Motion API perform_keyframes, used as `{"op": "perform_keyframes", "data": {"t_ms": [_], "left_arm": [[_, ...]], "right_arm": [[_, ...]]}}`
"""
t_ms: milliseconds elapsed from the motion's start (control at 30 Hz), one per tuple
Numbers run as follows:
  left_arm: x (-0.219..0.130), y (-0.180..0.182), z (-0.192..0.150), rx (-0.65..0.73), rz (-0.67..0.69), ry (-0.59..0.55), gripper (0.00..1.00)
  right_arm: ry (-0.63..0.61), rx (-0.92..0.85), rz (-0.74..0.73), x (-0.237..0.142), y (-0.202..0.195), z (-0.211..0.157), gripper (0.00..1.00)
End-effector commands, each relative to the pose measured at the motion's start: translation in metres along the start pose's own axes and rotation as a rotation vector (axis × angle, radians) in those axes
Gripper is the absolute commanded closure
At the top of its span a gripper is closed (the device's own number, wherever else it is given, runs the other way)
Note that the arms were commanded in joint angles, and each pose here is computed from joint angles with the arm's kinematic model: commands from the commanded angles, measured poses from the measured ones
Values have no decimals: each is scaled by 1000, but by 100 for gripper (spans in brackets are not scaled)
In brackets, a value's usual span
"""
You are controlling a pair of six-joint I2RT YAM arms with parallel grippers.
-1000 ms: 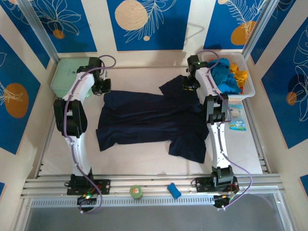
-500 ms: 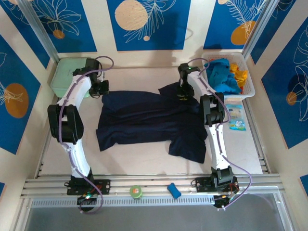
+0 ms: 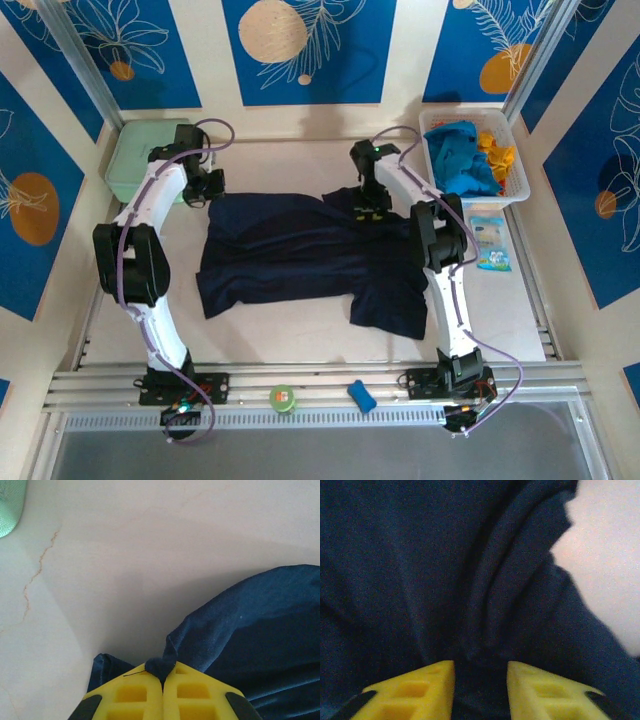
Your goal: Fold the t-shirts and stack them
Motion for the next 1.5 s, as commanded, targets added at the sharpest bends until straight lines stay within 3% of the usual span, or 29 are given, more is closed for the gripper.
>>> {"op": "perform_keyframes", "data": {"t_ms": [0, 400, 900, 1233, 1467], "left_arm": [[-12, -6, -3, 1, -24, -14, 100], [-8, -9, -5, 10, -25, -3, 100], [1, -13, -6, 20, -28, 7, 100], [8, -14, -8, 22, -31, 18, 100], [16, -14, -11, 22, -31, 32, 100]], "right_arm": [[-169, -1, -10, -66, -15, 24, 58], [-242, -72, 35, -14, -54, 95, 47], [-226, -61, 71, 25, -54, 102, 45], [-177, -52, 77, 46, -57, 99, 51], [-123, -48, 116, 53, -54, 89, 67]]}}
Point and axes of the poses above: each hand's point on the last joint's axis, 136 mm out from that joint toward the fingers, its own x axis out along the fingers, its own y axis along the line the jaws close on, z = x × y, the point moved 4 cm from there along -x, back along the fingers, and after that the axes turned 7 degrees about -x, right-handed, at the moved point
